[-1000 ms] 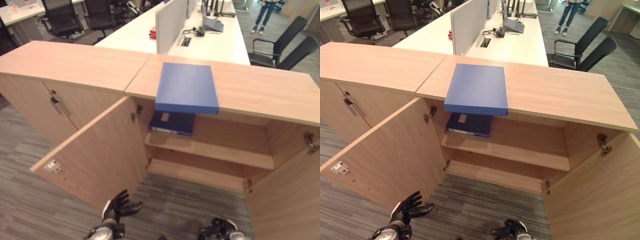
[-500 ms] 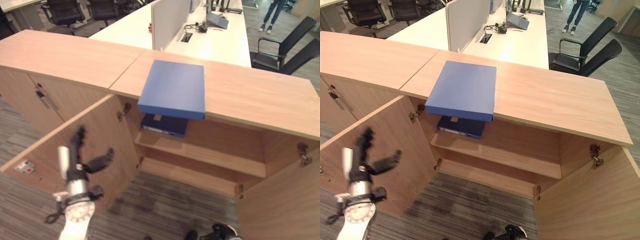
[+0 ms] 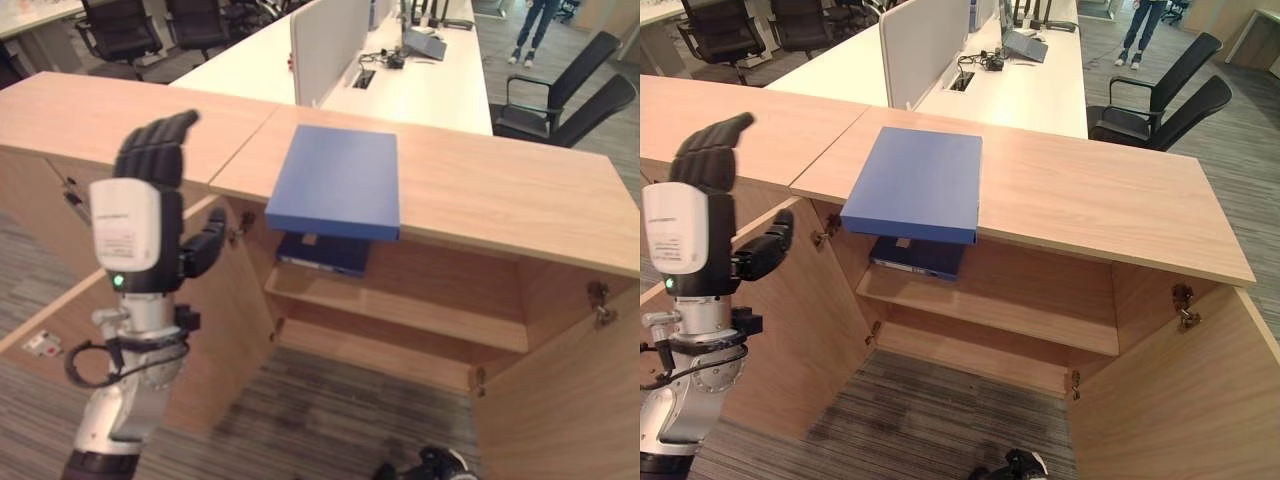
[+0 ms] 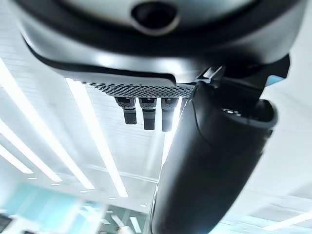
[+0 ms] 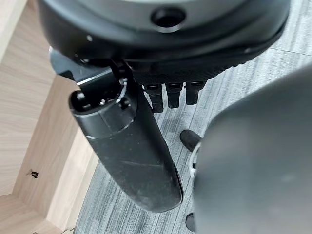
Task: Put the empty folder in the office cabinet
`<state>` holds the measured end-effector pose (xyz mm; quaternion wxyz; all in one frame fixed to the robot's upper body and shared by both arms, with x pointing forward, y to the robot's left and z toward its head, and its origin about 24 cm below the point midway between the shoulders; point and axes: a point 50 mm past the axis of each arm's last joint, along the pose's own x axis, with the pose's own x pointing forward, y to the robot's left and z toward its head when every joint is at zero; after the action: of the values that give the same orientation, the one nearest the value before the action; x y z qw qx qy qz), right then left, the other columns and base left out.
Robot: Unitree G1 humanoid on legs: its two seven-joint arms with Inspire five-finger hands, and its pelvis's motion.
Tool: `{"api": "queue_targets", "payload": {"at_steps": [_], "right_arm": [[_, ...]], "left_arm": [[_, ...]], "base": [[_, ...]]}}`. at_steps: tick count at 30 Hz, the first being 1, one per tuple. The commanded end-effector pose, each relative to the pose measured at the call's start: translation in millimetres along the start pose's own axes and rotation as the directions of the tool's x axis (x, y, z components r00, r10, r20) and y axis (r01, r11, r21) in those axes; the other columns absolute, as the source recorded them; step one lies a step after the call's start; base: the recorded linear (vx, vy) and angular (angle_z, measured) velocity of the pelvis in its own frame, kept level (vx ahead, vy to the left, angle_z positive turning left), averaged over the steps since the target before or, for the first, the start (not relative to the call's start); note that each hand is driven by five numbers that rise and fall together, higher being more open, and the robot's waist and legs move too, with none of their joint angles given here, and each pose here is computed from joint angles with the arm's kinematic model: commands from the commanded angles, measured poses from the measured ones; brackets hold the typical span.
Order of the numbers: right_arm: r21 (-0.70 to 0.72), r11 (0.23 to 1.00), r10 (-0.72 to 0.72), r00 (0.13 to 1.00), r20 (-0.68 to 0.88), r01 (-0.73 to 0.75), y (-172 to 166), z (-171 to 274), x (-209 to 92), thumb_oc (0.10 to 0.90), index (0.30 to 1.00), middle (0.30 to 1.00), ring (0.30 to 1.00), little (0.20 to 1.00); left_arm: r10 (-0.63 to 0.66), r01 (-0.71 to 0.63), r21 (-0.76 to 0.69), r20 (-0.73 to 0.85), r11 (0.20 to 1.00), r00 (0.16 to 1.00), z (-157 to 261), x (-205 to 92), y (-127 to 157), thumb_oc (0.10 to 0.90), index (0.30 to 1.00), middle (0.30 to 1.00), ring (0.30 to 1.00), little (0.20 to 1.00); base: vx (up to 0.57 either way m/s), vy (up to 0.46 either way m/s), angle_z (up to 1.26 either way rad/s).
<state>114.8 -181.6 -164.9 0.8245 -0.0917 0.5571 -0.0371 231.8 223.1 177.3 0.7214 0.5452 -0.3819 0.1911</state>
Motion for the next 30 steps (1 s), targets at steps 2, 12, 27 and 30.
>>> {"api": "queue_targets", "payload": {"at_steps": [2,12,27,30], "right_arm": [[-0.034,0.999,0.018,0.998,0.067,-0.015,6,20,1,0.800,0.900,0.900,0.900,0.900],[-0.043,0.999,0.017,1.000,0.018,-0.016,-5,5,1,0.800,0.900,0.900,0.900,0.900],[-0.076,0.997,0.005,1.000,0.020,-0.004,-8,1,0,0.800,0.900,0.900,0.900,0.900],[-0.083,0.997,0.001,1.000,0.022,0.001,-9,1,0,0.800,0.900,0.900,0.900,0.900]], "left_arm": [[0.057,-0.030,-0.111,0.241,0.993,0.969,37,27,16,0.800,0.900,0.900,0.900,0.900],[-0.154,0.209,-0.360,0.175,0.909,0.972,40,16,-5,0.800,0.900,0.900,0.900,0.900],[-0.195,0.187,0.095,0.086,0.978,0.977,2,42,-45,0.800,0.900,0.900,0.900,0.900],[-0.196,0.179,0.162,0.102,0.970,0.975,1,49,-48,0.800,0.900,0.900,0.900,0.900]], "base": [[0.00,0.000,0.00],[-0.01,0.004,-0.06],[-0.01,0.002,-0.06],[0.00,0.002,-0.01]]}}
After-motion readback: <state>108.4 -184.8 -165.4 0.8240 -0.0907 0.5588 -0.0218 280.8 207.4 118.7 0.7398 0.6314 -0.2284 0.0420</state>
